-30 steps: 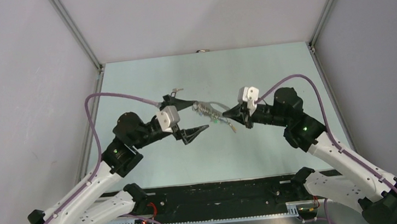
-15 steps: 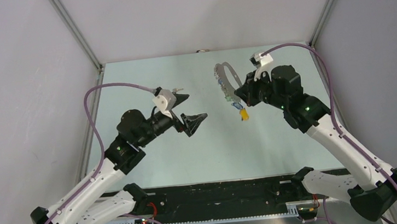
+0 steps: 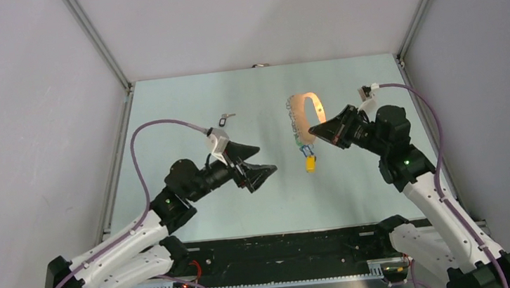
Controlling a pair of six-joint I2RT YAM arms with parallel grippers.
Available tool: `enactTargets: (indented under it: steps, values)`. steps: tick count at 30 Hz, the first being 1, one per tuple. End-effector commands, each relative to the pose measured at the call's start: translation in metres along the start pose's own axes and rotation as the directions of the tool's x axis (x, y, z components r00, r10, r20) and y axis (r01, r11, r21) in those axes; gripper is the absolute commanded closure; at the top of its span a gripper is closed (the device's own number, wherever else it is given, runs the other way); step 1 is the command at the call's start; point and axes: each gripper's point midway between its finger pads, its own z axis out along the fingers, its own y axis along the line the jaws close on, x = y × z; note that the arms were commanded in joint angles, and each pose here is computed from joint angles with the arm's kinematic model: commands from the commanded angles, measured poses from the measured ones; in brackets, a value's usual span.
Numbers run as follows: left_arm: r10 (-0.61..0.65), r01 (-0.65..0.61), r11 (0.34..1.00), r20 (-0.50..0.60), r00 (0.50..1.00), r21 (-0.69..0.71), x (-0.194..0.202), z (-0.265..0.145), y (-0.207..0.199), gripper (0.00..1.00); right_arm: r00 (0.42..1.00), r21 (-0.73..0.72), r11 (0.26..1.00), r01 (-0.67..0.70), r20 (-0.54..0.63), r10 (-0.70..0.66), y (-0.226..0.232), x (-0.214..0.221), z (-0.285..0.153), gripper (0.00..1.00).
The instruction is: Remove the keys from the keyring
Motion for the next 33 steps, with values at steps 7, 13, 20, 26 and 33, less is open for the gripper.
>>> enactTargets:
  steps: [7, 13, 20, 26, 33]
  values:
    - [0.243, -0.269, 0.948, 0.155, 0.957, 0.173, -0.013, 0.009, -0.068, 0.15, 0.890, -0.286, 0.903, -0.320, 0.237, 0.391, 0.063, -0.058, -0.021, 1.00]
    - [0.366, -0.409, 0.898, 0.244, 0.898, 0.160, -0.012, 0.015, -0.071, 0.26, 0.882, -0.326, 0.898, -0.295, 0.268, 0.387, 0.073, -0.063, -0.026, 1.00]
    - [0.460, -0.516, 0.826, 0.259, 0.849, 0.225, -0.004, 0.033, -0.087, 0.43, 0.895, -0.359, 0.904, -0.233, 0.283, 0.343, 0.085, -0.061, -0.030, 1.00]
    - [0.516, -0.557, 0.816, 0.242, 0.822, 0.151, -0.007, 0.051, -0.074, 0.45, 0.905, -0.393, 0.902, -0.177, 0.296, 0.306, 0.096, -0.061, -0.035, 1.00]
    - [0.504, -0.529, 0.846, 0.220, 0.835, 0.072, -0.018, 0.072, -0.064, 0.45, 0.908, -0.401, 0.898, -0.178, 0.285, 0.307, 0.099, -0.059, -0.032, 1.00]
